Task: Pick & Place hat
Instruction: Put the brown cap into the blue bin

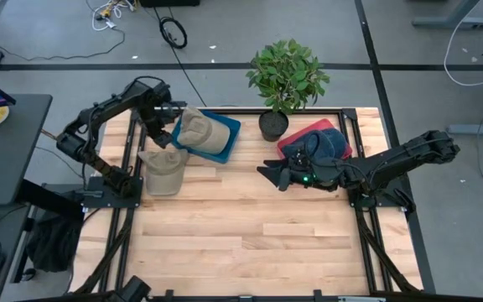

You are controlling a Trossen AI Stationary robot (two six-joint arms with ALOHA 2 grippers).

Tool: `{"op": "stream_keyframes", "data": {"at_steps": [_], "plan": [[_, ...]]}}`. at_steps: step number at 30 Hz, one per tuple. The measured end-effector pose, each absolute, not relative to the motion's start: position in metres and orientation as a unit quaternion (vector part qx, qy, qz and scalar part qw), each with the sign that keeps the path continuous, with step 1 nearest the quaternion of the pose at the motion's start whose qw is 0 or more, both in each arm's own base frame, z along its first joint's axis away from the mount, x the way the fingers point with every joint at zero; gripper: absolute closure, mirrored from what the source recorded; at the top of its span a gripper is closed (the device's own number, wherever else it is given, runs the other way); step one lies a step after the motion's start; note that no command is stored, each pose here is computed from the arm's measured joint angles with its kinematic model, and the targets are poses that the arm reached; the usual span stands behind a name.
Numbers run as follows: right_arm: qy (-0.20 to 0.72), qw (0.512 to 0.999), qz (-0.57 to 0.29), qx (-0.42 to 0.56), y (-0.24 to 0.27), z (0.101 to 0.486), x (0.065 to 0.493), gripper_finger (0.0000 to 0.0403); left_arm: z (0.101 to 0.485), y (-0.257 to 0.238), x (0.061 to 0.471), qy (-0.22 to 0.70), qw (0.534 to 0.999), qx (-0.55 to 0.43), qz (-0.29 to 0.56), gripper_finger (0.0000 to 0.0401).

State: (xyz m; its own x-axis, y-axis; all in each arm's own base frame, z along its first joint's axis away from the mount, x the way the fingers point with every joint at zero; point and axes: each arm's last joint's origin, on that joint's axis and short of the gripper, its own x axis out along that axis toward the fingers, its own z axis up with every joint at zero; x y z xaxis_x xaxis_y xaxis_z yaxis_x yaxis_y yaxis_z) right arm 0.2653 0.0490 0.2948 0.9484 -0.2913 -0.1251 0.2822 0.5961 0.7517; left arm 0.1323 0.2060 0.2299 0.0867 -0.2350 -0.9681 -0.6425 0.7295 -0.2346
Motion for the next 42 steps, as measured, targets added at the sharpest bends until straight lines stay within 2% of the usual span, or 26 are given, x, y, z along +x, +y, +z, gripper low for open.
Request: {"op": "stream_keyframes", "data": {"at_steps": [7,23,27,36,42], "plan": [[-0.005,0.896,-0.161,0.414,0.049,0.295,0.265,0.0037,0.204,0.202,0.112,0.672,0.621,-0.368,0.168,0.0214],[-0.007,0.893,-0.162,0.420,0.049,0.295,0.265,0.0037,0.184,0.200,0.111,0.664,0.641,-0.347,0.169,0.0197],[-0.007,0.892,-0.162,0.422,0.049,0.295,0.265,0.0037,0.183,0.200,0.112,0.653,0.636,-0.370,0.181,0.0197],[-0.007,0.892,-0.162,0.421,0.049,0.295,0.265,0.0037,0.180,0.200,0.114,0.619,0.591,-0.445,0.265,0.0197],[-0.007,0.893,-0.162,0.420,0.049,0.295,0.265,0.0037,0.181,0.196,0.111,0.635,0.575,-0.449,0.252,0.0197]]}}
